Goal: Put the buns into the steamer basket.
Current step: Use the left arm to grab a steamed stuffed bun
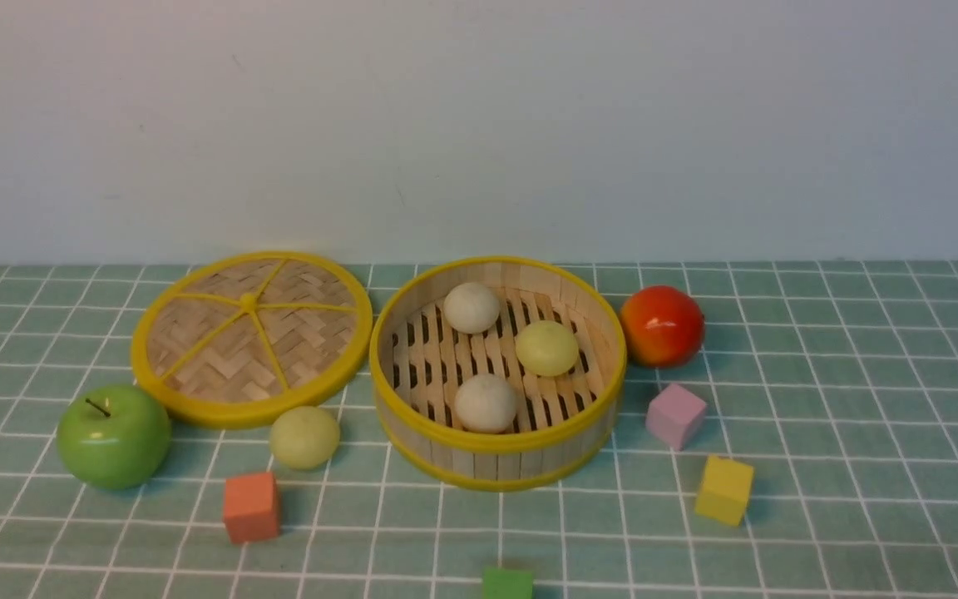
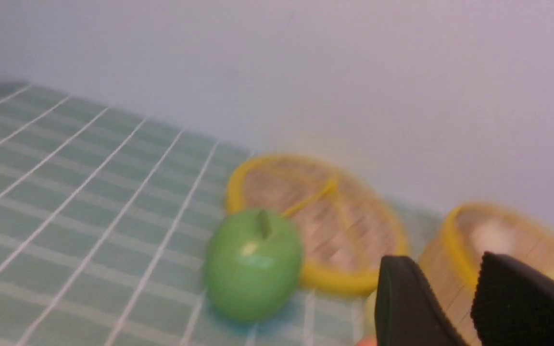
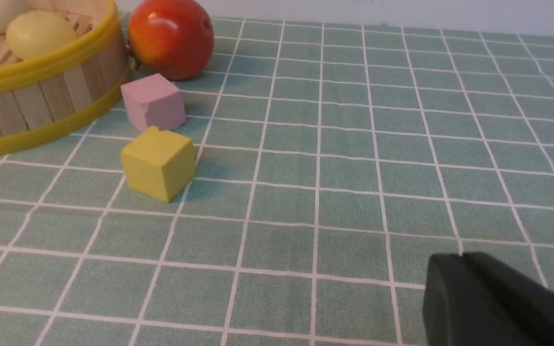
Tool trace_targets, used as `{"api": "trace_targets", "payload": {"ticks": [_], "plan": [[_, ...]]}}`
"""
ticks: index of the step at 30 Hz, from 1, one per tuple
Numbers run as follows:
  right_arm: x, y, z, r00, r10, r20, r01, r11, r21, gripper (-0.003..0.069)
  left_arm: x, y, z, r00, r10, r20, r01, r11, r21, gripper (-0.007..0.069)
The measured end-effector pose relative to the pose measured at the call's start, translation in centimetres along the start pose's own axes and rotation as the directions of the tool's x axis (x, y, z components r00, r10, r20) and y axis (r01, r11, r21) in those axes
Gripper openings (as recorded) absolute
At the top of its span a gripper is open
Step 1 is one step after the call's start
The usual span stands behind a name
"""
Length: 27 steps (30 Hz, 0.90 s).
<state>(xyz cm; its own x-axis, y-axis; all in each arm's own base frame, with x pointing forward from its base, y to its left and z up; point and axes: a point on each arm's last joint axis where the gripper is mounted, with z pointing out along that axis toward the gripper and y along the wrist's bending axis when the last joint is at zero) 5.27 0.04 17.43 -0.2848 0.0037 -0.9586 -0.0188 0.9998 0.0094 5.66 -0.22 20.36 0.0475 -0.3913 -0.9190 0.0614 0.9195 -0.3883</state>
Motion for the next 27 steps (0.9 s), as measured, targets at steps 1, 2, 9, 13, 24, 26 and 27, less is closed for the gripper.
{"api": "trace_targets", "payload": {"ticks": [1, 2, 9, 13, 24, 26, 27], "plan": [[0.0, 0.0, 0.0, 1.0, 0.0, 0.0, 0.0, 1.0, 0.0, 0.0054, -1.1, -0.7, -0.1, 0.992, -0.06, 0.115, 0.051, 0.995, 0.081, 0.0238], [0.0, 0.0, 0.0, 1.0, 0.0, 0.0, 0.0, 1.0, 0.0, 0.0055, -1.6, -1.0, -0.2, 0.983, -0.076, 0.167, 0.057, 0.991, 0.12, 0.0238], [0.0, 0.0, 0.0, 1.0, 0.0, -0.001, 0.0, 1.0, 0.0, 0.0064, -9.7, -4.6, -1.2, 0.912, -0.154, 0.379, 0.052, 0.963, 0.265, 0.0238], [0.0, 0.0, 0.0, 1.0, 0.0, -0.002, 0.0, 1.0, 0.0, 0.0071, -15.4, -6.6, 0.1, 0.94, -0.176, 0.291, 0.123, 0.973, 0.194, 0.0238], [0.0, 0.0, 0.0, 1.0, 0.0, -0.004, 0.0, 1.0, 0.0, 0.0084, -16.5, -5.4, 10.3, 0.947, 0.056, -0.316, -0.142, 0.956, -0.256, 0.0238], [0.0, 0.0, 0.0, 1.0, 0.0, -0.004, 0.0, 1.0, 0.0, 0.0084, -15.3, -5.1, 11.9, 0.926, 0.024, -0.377, -0.135, 0.953, -0.272, 0.0238], [0.0, 0.0, 0.0, 1.0, 0.0, -0.003, 0.0, 1.0, 0.0, 0.0085, -14.7, -4.9, 12.7, 0.913, -0.002, -0.409, -0.124, 0.952, -0.281, 0.0238]]}}
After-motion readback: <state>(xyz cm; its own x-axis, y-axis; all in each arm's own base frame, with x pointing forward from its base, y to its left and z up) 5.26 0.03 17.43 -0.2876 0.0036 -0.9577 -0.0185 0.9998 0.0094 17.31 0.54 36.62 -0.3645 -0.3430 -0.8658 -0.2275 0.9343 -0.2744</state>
